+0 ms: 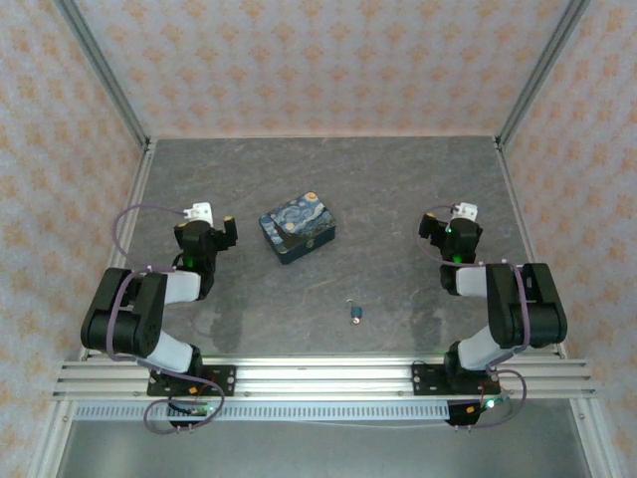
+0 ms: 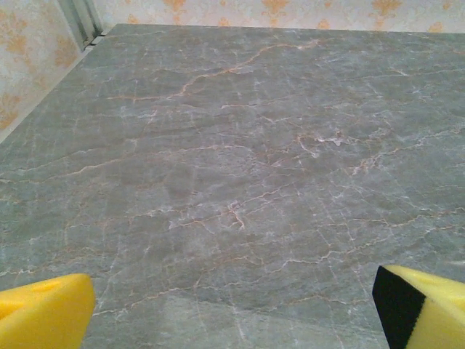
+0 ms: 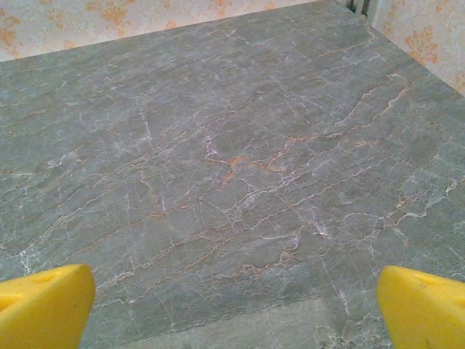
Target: Unlock a padlock with a key
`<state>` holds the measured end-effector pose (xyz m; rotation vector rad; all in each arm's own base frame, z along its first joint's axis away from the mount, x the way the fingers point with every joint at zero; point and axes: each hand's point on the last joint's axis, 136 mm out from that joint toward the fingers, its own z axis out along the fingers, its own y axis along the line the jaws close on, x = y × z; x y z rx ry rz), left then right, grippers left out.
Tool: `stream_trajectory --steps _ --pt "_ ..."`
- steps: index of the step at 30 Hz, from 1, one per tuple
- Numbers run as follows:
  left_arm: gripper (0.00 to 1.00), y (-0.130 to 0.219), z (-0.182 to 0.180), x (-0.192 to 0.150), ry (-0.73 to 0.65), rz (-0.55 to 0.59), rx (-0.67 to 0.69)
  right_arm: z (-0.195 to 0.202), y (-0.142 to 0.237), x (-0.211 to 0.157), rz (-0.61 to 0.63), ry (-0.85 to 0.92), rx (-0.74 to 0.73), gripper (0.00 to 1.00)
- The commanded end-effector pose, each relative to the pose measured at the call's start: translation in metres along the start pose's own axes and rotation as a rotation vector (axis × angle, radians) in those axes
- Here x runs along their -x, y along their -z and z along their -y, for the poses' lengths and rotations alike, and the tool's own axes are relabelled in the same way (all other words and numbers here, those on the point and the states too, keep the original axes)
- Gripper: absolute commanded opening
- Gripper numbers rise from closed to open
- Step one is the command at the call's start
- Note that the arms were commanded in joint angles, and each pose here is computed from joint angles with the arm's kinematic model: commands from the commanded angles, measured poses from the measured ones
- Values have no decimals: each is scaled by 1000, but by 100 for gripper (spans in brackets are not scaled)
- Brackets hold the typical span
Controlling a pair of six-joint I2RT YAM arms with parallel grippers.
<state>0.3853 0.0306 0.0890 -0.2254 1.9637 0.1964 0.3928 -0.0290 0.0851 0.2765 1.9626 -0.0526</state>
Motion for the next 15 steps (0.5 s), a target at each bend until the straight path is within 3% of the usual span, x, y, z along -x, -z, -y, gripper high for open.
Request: stream_trajectory --steps 1,15 --pt "100 -2 1 8 -23 11 12 -3 0 3 7 -8 9 99" --pt "100 -2 1 8 -24 11 9 -2 0 3 5 -6 6 99"
